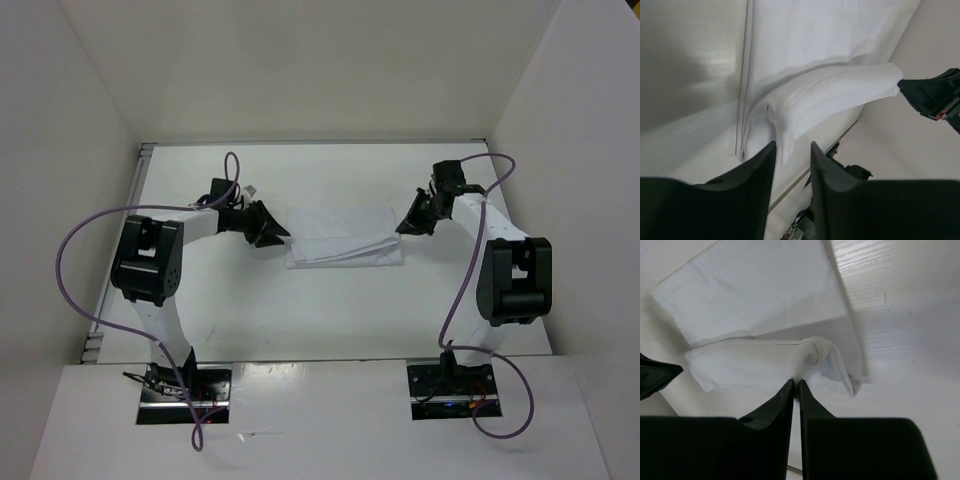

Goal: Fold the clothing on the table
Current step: Fold the skirt

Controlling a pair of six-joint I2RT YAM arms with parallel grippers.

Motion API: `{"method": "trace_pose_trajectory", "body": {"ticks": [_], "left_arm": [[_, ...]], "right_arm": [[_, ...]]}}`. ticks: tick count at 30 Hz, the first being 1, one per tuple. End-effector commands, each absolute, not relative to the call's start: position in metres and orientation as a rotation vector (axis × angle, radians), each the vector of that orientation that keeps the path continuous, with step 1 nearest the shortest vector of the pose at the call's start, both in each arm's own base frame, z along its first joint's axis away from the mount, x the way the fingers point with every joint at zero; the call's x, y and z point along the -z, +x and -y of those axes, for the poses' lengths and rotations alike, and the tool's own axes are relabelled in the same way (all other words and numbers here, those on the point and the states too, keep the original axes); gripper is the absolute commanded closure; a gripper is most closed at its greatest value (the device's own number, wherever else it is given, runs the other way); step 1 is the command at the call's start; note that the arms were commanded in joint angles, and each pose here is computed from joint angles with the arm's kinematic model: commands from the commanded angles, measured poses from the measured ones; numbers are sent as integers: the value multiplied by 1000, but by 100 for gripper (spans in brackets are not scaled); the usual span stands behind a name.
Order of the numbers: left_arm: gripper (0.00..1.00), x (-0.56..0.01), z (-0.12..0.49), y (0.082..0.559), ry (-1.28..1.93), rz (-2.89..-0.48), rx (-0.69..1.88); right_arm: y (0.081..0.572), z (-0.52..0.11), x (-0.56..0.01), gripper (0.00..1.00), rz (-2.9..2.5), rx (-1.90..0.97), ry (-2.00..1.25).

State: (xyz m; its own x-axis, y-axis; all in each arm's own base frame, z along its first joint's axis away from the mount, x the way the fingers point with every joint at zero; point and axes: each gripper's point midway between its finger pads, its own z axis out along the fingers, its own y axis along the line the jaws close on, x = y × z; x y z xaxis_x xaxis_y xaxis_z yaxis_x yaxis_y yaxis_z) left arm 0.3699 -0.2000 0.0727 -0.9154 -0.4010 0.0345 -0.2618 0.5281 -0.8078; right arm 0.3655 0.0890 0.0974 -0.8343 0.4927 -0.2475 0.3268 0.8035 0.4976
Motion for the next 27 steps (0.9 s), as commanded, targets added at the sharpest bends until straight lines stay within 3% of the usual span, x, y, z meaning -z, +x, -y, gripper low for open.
{"method": "trace_pose_trajectory", "body": {"ticks": [1,2,9,11,13,17,19,20,21,22,23,27], "left_arm": [[55,-80,201,401,-585,-2528,1380],[51,-81,197,410,-608,-2500,1386],[49,-109,176,469,-668,-2319,1427],[49,-118,169,472,-671,-2302,1405],[48,-126,160,470,-670,-2284,1394],[48,-130,148,448,-635,-2279,1378],[50,-139,147,431,-587,-2285,1359],[55,-133,152,418,-544,-2323,1331],[80,-125,154,403,-540,-2360,1311],[93,-132,156,393,-504,-2361,1287],[100,-125,156,382,-514,-2404,1247],[100,-128,169,342,-369,-2462,1197]], "right_arm": [[397,-86,-103,87,-2547,-604,563],[404,-85,-104,83,-2533,-594,574],[469,-76,-149,56,-2234,-640,559],[474,-71,-165,53,-2160,-656,563],[477,-73,-180,44,-2099,-683,544],[452,-90,-211,44,-2094,-659,437],[430,-105,-204,55,-2211,-603,401],[420,-111,-202,67,-2242,-583,358],[410,-120,-201,90,-2272,-585,319],[397,-137,-195,99,-2307,-572,262],[384,-147,-199,100,-2324,-565,232],[335,-192,-173,100,-2446,-527,54]]}}
